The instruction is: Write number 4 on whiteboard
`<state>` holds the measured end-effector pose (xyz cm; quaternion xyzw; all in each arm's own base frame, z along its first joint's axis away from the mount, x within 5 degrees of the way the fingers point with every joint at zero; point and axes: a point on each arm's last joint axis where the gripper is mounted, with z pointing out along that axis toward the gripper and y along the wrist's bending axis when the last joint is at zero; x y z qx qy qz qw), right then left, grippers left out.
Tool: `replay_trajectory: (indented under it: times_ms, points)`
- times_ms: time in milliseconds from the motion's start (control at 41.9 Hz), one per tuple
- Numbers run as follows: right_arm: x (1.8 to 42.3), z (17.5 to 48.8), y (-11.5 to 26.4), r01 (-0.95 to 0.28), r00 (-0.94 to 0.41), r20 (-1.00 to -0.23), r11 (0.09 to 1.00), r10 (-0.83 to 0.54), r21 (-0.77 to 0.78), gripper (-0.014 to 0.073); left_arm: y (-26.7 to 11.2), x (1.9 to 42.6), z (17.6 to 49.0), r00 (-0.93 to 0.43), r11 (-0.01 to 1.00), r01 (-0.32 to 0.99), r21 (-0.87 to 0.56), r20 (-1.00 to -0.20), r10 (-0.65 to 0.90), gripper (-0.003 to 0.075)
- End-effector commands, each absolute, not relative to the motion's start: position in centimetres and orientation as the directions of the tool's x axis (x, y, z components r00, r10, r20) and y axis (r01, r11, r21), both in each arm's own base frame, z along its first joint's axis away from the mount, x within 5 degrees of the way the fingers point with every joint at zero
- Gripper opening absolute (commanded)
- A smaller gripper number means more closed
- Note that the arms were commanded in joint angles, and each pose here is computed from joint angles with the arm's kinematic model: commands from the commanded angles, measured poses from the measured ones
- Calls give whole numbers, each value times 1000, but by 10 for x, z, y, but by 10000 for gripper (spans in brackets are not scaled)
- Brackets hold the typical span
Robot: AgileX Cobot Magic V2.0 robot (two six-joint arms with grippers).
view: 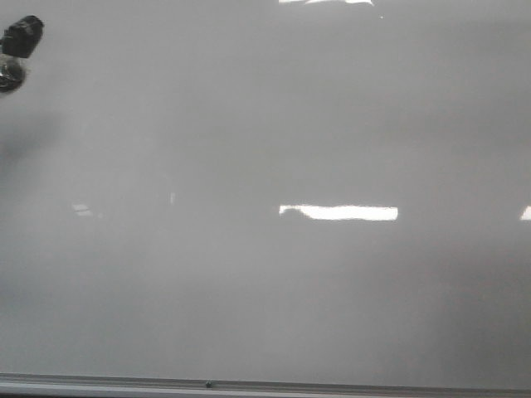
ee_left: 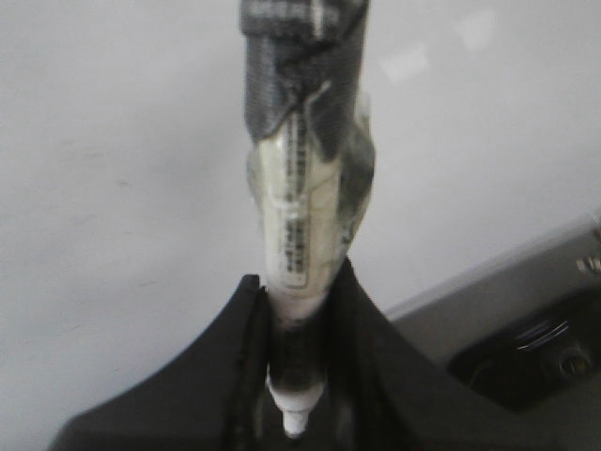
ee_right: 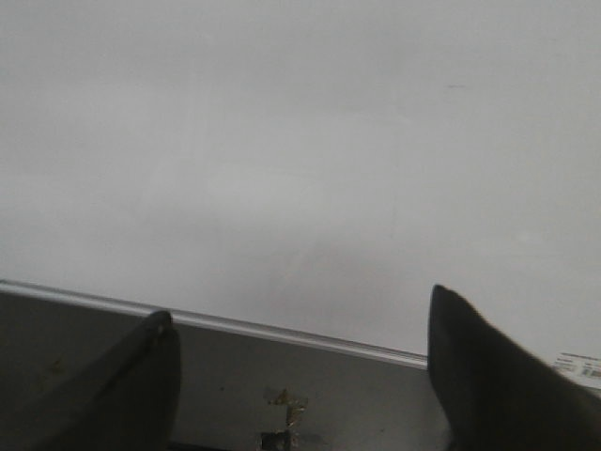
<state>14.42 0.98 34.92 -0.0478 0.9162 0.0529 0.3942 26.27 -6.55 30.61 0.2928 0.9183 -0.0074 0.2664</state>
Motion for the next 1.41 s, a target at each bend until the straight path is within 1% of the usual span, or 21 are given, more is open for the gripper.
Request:
replay_trajectory:
  times_ms: [0,119,191,262,334,429,525,596,763,930,1097,1217,1384]
  points:
    - [151,369,20,-265,-618,-776,963,-122,59,569,-86,247,336,-556,698,705,126,-513,654,-10]
    - [155,371,31,-426,-575,-786,903,-226,51,569,-108,233,351,-455,568,820,65,-529,717,-10]
    - [156,372,41,-546,-519,-794,838,-316,23,569,-120,227,359,-377,488,870,75,-538,754,-10]
    - [157,374,53,-668,-433,-797,744,-420,-30,569,-133,220,365,-303,421,901,104,-544,783,-10]
    - [157,376,63,-745,-360,-794,663,-490,-71,569,-144,214,369,-243,364,924,120,-549,800,-10]
    - [157,379,80,-821,-281,-786,562,-551,-100,569,-161,205,368,-175,289,949,128,-548,818,-10]
    - [157,381,96,-877,-205,-776,464,-597,-126,569,-175,196,366,-119,226,965,135,-541,832,-10]
    - [157,383,108,-905,-157,-773,403,-615,-136,569,-184,189,365,-81,186,972,142,-542,837,-10]
    - [162,387,133,-944,-93,-763,300,-640,-137,569,-200,177,362,-21,113,984,138,-538,842,-10]
    - [169,387,158,-971,-49,-747,208,-663,-121,563,-204,173,362,-3,93,986,140,-540,842,-10]
    - [176,383,180,-983,-21,-731,149,-682,-110,496,-205,173,362,-1,91,986,141,-541,841,-10]
    - [182,382,188,-984,-19,-730,142,-683,-107,449,-205,173,362,-1,91,986,141,-541,841,-10]
    - [184,381,189,-983,-22,-731,147,-682,-108,324,-205,173,363,0,94,985,145,-545,839,-10]
